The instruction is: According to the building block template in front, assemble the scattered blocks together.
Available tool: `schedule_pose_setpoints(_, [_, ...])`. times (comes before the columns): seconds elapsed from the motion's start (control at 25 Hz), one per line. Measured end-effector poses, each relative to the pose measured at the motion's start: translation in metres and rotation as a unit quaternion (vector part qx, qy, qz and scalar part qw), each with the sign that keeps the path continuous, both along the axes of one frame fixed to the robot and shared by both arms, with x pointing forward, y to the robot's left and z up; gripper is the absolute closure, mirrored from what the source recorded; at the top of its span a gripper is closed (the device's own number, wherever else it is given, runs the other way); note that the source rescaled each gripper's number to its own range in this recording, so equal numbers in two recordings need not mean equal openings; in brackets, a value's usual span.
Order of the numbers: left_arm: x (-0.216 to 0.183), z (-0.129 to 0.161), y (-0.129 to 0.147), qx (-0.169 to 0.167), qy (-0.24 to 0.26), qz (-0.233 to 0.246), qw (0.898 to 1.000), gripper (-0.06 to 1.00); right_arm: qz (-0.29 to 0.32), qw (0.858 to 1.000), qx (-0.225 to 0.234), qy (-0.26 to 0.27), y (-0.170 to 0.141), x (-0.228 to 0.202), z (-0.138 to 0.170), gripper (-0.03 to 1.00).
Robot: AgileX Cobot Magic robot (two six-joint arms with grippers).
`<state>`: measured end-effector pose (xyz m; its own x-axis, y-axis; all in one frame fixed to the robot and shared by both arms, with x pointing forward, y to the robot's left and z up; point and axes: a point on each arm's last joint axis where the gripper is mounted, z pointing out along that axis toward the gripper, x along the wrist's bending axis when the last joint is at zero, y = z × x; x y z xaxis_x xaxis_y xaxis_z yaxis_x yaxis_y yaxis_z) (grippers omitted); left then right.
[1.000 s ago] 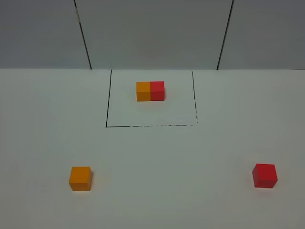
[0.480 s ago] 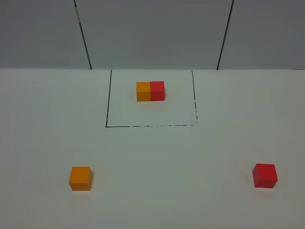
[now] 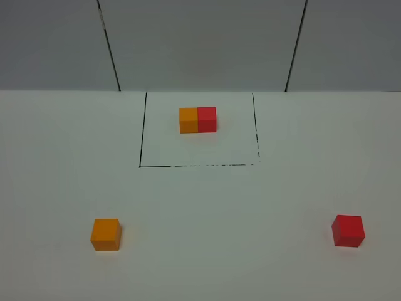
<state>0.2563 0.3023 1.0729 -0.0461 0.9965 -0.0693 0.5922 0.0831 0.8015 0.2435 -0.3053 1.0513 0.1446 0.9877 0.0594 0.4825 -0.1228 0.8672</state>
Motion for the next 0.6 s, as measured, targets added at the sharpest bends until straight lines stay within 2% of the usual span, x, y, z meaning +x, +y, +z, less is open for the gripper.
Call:
schedule_pose_setpoints(0.12, [0.028, 0.014, -0.001, -0.003, 0.053, 0.000, 0.999, 0.18, 0.000, 1.000, 0.000, 0.000, 0.000, 0.000, 0.000, 0.21])
schedule_pose_setpoints(0.28, [0.075, 0.026, -0.008, -0.009, 0.132, -0.037, 0.990, 0.17, 0.000, 1.000, 0.000, 0.000, 0.000, 0.000, 0.000, 0.21])
schedule_pose_setpoints(0.44, [0.125, 0.024, -0.018, -0.058, 0.206, -0.059, 0.975, 0.17, 0.000, 1.000, 0.000, 0.000, 0.000, 0.000, 0.000, 0.21])
schedule_pose_setpoints(0.6, [0.164, 0.006, -0.022, -0.069, 0.286, -0.063, 0.954, 0.17, 0.000, 1.000, 0.000, 0.000, 0.000, 0.000, 0.000, 0.21])
